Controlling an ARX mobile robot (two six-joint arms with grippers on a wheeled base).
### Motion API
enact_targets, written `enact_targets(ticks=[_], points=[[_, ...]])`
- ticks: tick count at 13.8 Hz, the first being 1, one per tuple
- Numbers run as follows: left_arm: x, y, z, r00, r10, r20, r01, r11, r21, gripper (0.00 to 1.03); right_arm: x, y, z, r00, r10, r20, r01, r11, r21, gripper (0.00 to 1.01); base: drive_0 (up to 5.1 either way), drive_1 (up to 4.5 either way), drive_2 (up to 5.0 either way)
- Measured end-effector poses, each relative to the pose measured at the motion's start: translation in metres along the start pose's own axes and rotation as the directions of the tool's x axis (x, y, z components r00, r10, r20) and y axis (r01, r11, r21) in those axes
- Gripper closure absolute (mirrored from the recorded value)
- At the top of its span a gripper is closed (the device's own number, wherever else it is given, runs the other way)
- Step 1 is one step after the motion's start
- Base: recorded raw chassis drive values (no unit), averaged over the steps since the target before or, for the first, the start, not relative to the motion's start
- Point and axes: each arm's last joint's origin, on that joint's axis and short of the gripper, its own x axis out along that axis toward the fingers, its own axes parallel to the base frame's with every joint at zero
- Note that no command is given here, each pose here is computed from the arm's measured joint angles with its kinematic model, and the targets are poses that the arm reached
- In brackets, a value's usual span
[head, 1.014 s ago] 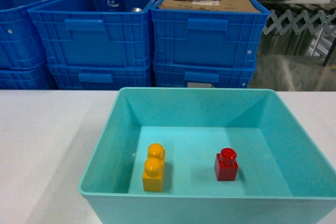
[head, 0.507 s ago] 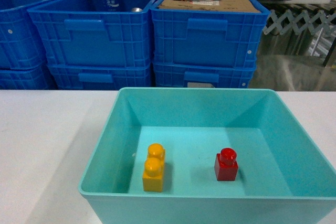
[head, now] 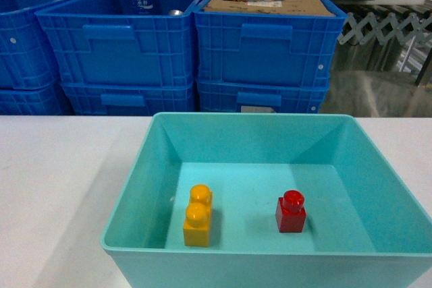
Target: Pick red block from blue box to shelf
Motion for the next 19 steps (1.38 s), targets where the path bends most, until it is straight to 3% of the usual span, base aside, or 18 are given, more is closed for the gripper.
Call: enact_targets(ticks=[5, 6, 7, 9, 11, 12, 14, 15, 16, 17, 19], points=[[0.000, 0.000, 0.000, 1.000, 0.000, 0.000, 0.000, 1.0000, 0.000, 0.05, 0.000, 0.000, 0.000, 1.000, 0.000, 0.000, 0.000, 1.0000, 0.000, 0.03, 0.0, 0.00, 0.0], [0.000, 0.000, 0.000, 1.000, 0.000, 0.000, 0.000, 1.0000, 0.000, 0.05, 0.001, 0.002, -0.003, 0.987, 0.041, -0.156, -0.045, 0.9988, -0.022, 0.03, 0.0, 0.00, 0.0], [0.000, 0.000, 0.000, 1.000, 0.000, 0.000, 0.000, 1.0000, 0.000, 0.05, 0.008, 0.005, -0.001, 0.970, 0.063, -0.235, -0.072, 0.9970, -0.029, 0.03, 0.0, 0.00, 0.0], [0.000, 0.000, 0.000, 1.000, 0.001, 0.000, -0.001, 1.0000, 0.000, 0.05, 0.026, 0.013, 0.016, 0.960, 0.109, -0.257, -0.120, 0.9924, -0.027, 0.03, 0.0, 0.00, 0.0], [0.000, 0.000, 0.000, 1.000, 0.000, 0.000, 0.000, 1.0000, 0.000, 0.05, 0.064, 0.035, 0.034, 0.930, 0.168, -0.326, -0.178, 0.9840, -0.002, 0.03, 0.0, 0.00, 0.0], [0.000, 0.000, 0.000, 1.000, 0.000, 0.000, 0.000, 1.0000, 0.000, 0.05, 0.081, 0.047, 0.036, 0.906, 0.189, -0.378, -0.199, 0.9800, 0.013, 0.03, 0.0, 0.00, 0.0], [0.000, 0.000, 0.000, 1.000, 0.000, 0.000, 0.000, 1.0000, 0.000, 0.05, 0.120, 0.081, 0.040, 0.848, 0.231, -0.477, -0.250, 0.9679, 0.023, 0.03, 0.0, 0.00, 0.0], [0.000, 0.000, 0.000, 1.000, 0.000, 0.000, 0.000, 1.0000, 0.000, 0.05, 0.184, 0.115, 0.020, 0.758, 0.199, -0.622, -0.228, 0.9732, 0.034, 0.03, 0.0, 0.00, 0.0], [0.000, 0.000, 0.000, 1.000, 0.000, 0.000, 0.000, 1.0000, 0.000, 0.05, 0.233, 0.135, -0.029, 0.654, 0.134, -0.745, -0.166, 0.9856, 0.031, 0.03, 0.0, 0.00, 0.0], [0.000, 0.000, 0.000, 1.000, 0.000, 0.000, 0.000, 1.0000, 0.000, 0.05, 0.258, 0.149, -0.060, 0.597, 0.118, -0.794, -0.162, 0.9865, 0.025, 0.03, 0.0, 0.00, 0.0], [0.000, 0.000, 0.000, 1.000, 0.000, 0.000, 0.000, 1.0000, 0.000, 0.05, 0.261, 0.151, -0.067, 0.585, 0.117, -0.803, -0.162, 0.9865, 0.025, 0.03, 0.0, 0.00, 0.0]])
